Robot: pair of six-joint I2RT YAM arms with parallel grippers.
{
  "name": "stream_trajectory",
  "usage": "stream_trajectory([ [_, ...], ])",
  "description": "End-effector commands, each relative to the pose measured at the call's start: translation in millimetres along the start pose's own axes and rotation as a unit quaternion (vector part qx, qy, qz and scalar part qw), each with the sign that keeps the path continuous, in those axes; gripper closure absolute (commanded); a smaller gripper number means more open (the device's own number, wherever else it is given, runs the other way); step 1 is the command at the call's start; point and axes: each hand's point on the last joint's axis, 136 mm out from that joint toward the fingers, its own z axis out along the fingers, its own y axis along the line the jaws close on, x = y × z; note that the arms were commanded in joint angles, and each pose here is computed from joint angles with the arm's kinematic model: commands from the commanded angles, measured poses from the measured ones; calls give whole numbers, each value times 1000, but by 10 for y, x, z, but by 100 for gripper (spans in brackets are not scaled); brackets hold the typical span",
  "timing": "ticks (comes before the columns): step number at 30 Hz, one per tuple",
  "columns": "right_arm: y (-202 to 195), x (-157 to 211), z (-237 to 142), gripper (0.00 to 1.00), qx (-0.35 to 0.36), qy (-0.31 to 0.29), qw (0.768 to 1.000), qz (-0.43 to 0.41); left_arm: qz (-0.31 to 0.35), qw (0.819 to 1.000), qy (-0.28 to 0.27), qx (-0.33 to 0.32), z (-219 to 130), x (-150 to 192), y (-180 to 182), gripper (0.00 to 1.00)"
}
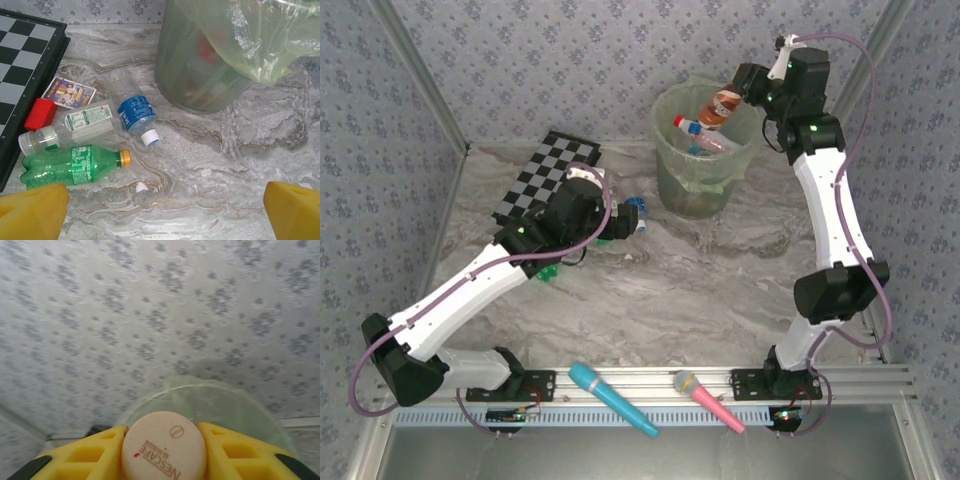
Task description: Put the plastic bottles in the bin
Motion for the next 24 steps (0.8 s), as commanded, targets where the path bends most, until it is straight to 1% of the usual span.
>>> stream_trajectory([
  [1,-246,-293,100,63,70,-56,994,-59,-13,1000,-10,3,-59,-129,-18,0],
  [5,-375,-192,400,63,105,-48,988,-104,-14,1000,-9,-4,-56,-153,10,0],
  [9,-399,-17,699,62,123,-35,978,-164,-17,1000,-11,-12,-65,-183,48,0],
  [12,-342,118,877,62,105,-21,978,-177,-19,1000,-10,-18,-64,-201,77,0],
  [19,-92,369,1123,62,68,-6,979,-190,-24,999,-5,-28,-29,-206,140,0],
  [21,-23,465,1185,59,58,4,977,-204,-25,999,-3,-30,-13,-203,146,0],
  [22,-16,514,1212,55,59,9,976,-210,-26,999,-2,-29,-9,-200,142,0],
  [24,-7,563,1215,41,63,18,973,-220,-27,999,0,-32,10,-190,152,0],
])
